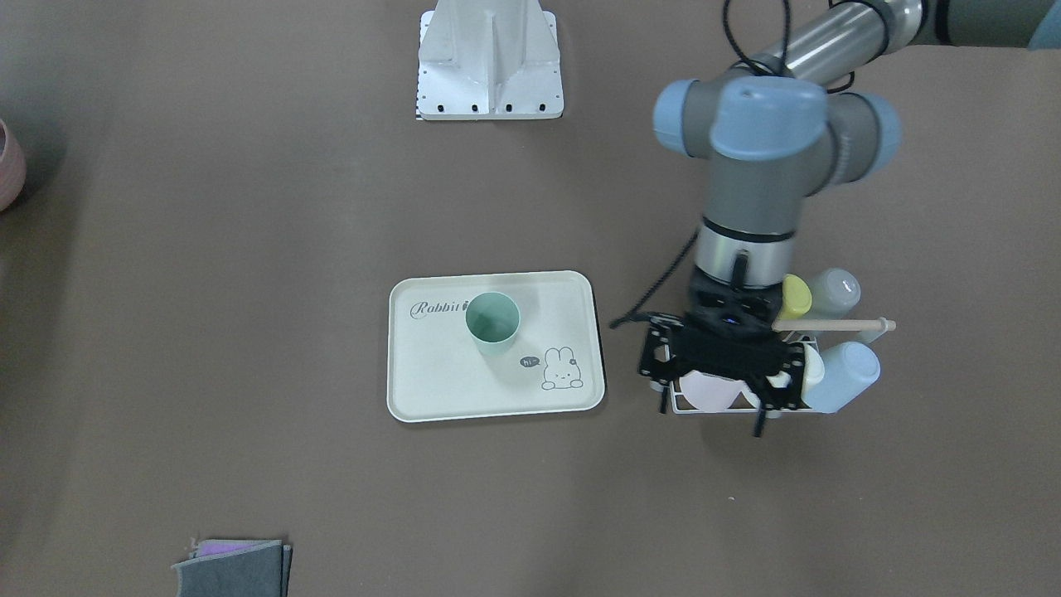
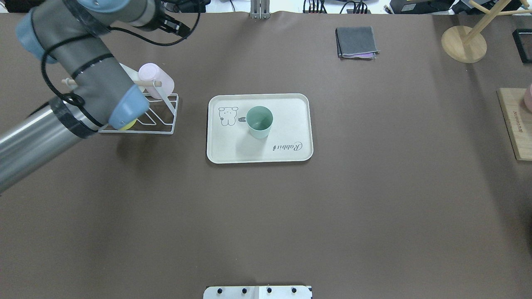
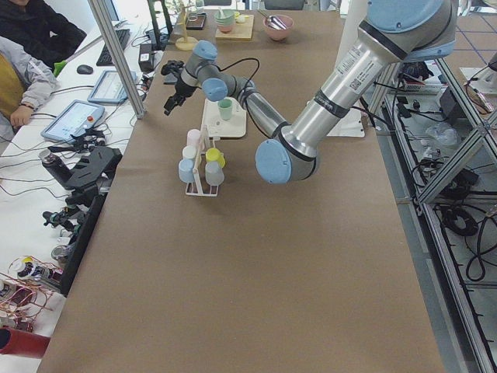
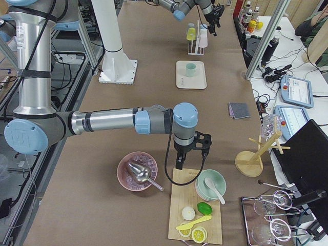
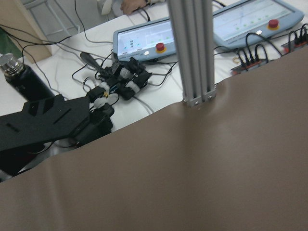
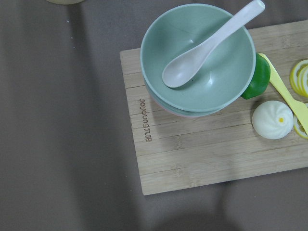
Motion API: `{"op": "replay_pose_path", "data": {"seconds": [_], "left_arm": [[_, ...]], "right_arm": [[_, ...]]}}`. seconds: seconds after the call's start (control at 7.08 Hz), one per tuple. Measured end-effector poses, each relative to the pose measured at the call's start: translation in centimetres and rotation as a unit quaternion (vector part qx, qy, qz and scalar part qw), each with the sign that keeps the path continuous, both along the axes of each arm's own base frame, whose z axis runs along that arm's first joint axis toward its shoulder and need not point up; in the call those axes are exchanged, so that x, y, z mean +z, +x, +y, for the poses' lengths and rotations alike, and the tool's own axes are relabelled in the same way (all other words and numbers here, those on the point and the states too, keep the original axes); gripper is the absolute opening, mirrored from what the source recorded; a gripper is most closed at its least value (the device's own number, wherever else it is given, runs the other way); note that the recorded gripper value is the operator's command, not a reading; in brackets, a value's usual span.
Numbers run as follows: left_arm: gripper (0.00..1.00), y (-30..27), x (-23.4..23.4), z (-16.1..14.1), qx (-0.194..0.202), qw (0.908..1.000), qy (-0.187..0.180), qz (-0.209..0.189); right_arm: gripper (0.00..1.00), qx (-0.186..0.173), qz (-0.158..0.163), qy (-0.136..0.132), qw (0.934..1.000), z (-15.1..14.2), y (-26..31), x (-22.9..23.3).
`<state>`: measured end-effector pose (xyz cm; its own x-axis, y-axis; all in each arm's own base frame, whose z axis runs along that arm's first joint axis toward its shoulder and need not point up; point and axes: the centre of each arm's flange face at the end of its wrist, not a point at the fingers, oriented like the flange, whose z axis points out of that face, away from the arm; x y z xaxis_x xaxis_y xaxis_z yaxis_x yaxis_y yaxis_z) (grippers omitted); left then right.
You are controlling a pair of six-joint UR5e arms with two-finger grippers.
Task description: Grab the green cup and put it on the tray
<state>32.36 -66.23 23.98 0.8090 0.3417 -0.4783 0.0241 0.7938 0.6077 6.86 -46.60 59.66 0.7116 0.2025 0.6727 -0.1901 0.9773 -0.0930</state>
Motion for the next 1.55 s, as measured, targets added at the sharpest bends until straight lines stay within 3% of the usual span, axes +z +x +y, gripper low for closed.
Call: {"op": "replay_pose_path", "data": {"seconds": [0.28, 0.42, 0.71, 1.13, 1.27, 1.55], "left_arm": [[0.99, -12.5, 9.1, -2.5, 0.030, 0.9931, -0.110, -0.029], [0.98, -18.2, 13.6, -1.8, 0.033, 0.9870, -0.154, -0.031], [0.98, -25.7, 22.0, 1.7, 0.052, 0.9744, -0.218, -0.008], [0.98, -31.0, 32.1, 9.6, 0.062, 0.9391, -0.327, 0.087], [0.98, -32.0, 34.6, 12.1, 0.057, 0.9312, -0.347, 0.097], [0.98, -35.2, 38.2, 17.3, 0.052, 0.9277, -0.355, 0.101]], "right_arm": [[1.00, -0.002, 0.001, 0.002, 1.0000, 0.0, 0.0, 0.1], [1.00, -0.002, 0.001, 0.002, 1.0000, 0.0, 0.0, 0.0], [1.00, -0.002, 0.001, 0.001, 1.0000, 0.3, 0.0, 0.1], [1.00, -0.002, -0.001, 0.001, 1.0000, 0.5, 0.0, 0.0], [1.00, -0.002, -0.001, 0.002, 1.0000, 0.6, 0.0, -0.1], [1.00, -0.002, -0.001, 0.003, 1.0000, 0.6, 0.1, -0.2]]}}
